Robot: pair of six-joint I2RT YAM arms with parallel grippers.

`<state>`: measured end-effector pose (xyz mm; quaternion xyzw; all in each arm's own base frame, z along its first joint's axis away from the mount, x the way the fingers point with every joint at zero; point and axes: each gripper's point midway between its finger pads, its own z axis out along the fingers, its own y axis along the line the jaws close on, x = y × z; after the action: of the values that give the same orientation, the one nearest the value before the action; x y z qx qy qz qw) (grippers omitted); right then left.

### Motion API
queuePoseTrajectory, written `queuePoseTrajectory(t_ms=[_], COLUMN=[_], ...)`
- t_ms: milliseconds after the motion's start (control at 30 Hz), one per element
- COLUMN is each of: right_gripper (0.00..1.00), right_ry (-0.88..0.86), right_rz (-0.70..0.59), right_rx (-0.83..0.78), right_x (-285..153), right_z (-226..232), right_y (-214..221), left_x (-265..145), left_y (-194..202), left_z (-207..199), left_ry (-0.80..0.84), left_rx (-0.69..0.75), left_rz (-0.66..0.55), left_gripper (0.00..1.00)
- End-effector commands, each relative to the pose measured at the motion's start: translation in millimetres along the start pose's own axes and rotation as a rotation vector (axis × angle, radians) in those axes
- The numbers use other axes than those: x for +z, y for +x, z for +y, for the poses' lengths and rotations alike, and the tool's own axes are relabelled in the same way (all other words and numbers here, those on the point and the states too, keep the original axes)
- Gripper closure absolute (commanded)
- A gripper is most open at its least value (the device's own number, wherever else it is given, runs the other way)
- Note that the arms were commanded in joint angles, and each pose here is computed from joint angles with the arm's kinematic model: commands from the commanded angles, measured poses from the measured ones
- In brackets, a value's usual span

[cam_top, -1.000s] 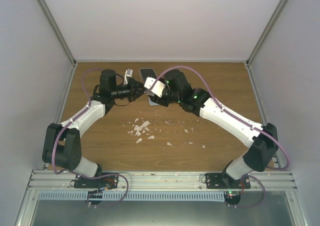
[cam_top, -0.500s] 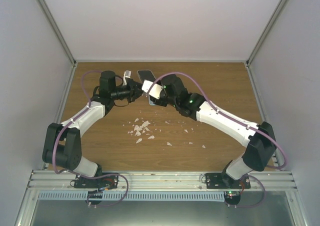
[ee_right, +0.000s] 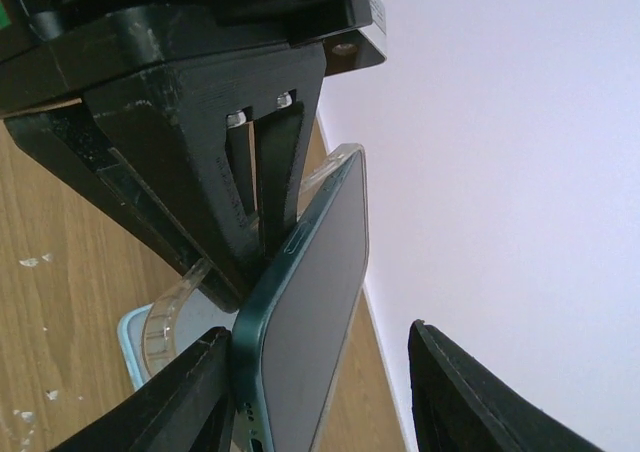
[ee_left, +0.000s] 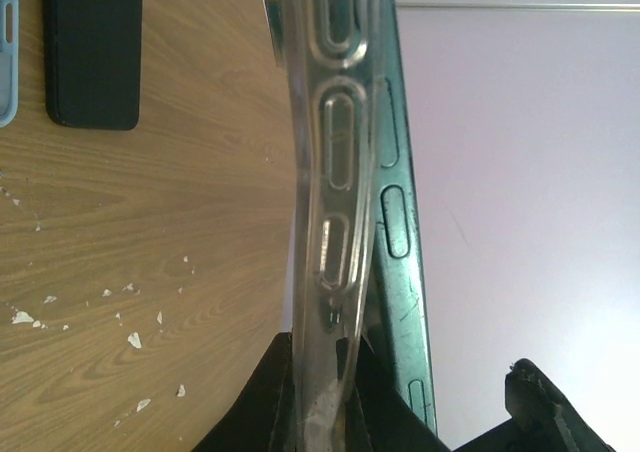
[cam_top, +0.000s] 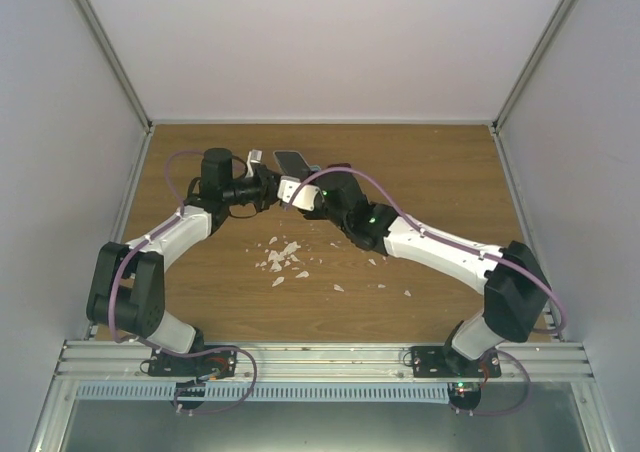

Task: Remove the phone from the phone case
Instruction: Remove the phone case from the phone.

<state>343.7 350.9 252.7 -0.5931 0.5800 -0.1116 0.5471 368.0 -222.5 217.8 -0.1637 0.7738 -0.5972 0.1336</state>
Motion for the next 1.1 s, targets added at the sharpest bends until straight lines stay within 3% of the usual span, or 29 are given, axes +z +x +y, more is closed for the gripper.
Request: queuePoseTrajectory(t_ms=[0,233,600,800,1067], right_gripper=[0.53,0.71,0.81,0.99,1.00], right_ry=[0.032,0.092,0.046,0.004,0.016], right_rz=[0.105,0.103,0.131,0.092,0.057], right_rx=[-0.096,-0.135,-0.071,-0.006,0.056], right_x=[18,26,42,35,18], right_z=[14,10,-1,-12,-35], right_y=[29,31,50,35,16], left_x=[-6,-6,-6,-3,-1], left_y=[17,22,30,25,11], left_z=[-46,-49,-53,-45,-24], left_ry=[0.142,0.151,0.153,0.122,0.028], left_rx=[0.152,0.166,0.224,0.237,0.215], left_rz=[0.065,0.082,0.093,0.066,0.000], left_gripper=[1.00,1.00,1.00,1.00,1.00])
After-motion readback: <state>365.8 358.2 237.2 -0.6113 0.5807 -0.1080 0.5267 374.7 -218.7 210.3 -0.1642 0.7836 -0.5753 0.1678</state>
